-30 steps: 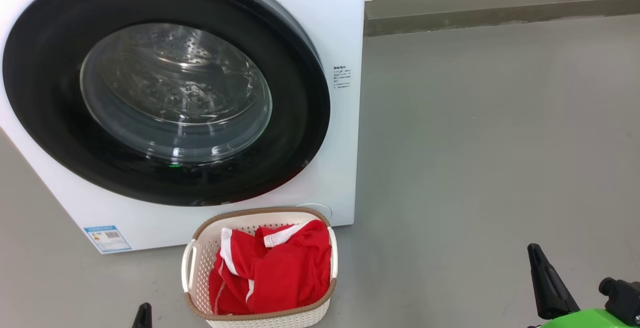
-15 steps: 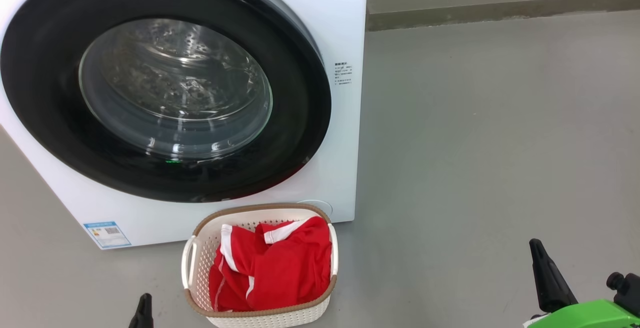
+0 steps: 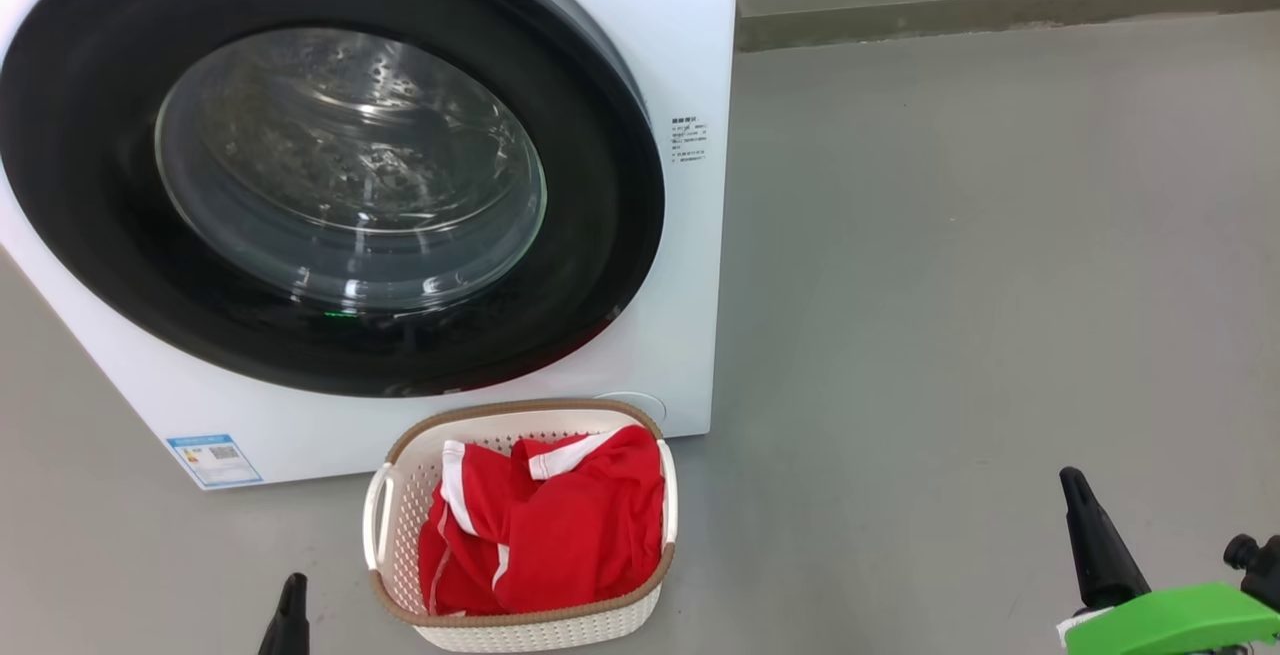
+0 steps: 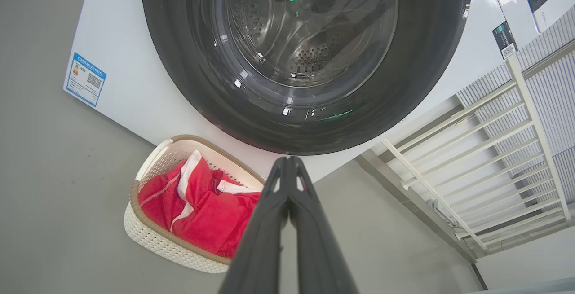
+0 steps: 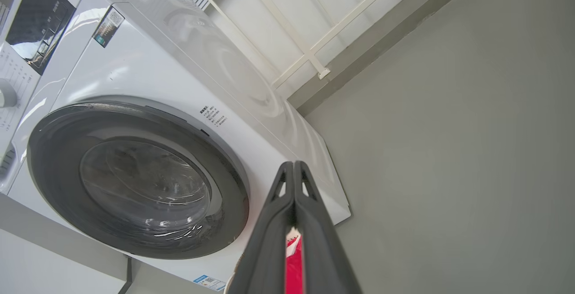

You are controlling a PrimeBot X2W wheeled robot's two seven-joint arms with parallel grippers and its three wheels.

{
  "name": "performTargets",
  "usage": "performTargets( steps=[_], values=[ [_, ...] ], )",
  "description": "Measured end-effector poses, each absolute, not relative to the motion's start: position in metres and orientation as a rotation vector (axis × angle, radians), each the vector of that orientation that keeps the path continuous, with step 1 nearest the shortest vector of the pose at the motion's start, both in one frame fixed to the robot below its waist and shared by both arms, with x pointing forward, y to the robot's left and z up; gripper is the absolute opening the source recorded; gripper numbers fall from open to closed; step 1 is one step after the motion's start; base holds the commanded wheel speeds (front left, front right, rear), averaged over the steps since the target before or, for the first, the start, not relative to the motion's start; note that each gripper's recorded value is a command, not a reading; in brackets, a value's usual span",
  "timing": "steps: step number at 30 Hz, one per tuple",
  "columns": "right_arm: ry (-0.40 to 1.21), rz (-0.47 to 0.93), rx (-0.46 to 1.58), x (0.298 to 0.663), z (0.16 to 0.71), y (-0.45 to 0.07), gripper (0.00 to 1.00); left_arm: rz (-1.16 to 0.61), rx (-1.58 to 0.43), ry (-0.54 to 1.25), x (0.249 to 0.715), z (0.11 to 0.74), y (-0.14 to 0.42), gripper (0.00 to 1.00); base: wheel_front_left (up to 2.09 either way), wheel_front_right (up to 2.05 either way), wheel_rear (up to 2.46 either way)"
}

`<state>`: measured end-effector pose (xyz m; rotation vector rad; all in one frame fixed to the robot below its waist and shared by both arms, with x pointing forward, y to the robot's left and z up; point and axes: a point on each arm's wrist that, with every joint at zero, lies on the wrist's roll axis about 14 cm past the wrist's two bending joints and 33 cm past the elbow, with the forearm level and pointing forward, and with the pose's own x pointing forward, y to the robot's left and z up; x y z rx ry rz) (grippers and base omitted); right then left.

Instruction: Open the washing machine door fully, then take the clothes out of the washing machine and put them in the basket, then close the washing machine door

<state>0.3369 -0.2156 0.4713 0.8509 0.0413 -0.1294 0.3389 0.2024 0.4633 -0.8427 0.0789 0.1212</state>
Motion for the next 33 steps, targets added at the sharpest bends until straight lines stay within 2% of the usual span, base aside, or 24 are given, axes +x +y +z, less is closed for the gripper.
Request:
performTargets(
  steps=[33],
  values=[
    [0.051, -0.133, 1.209, 0.354, 0.471, -0.213, 0.00, 0.109, -1.210, 0.091, 0.356, 0.467, 0.196, 0.00, 0.00, 0.00, 0.00]
  ],
)
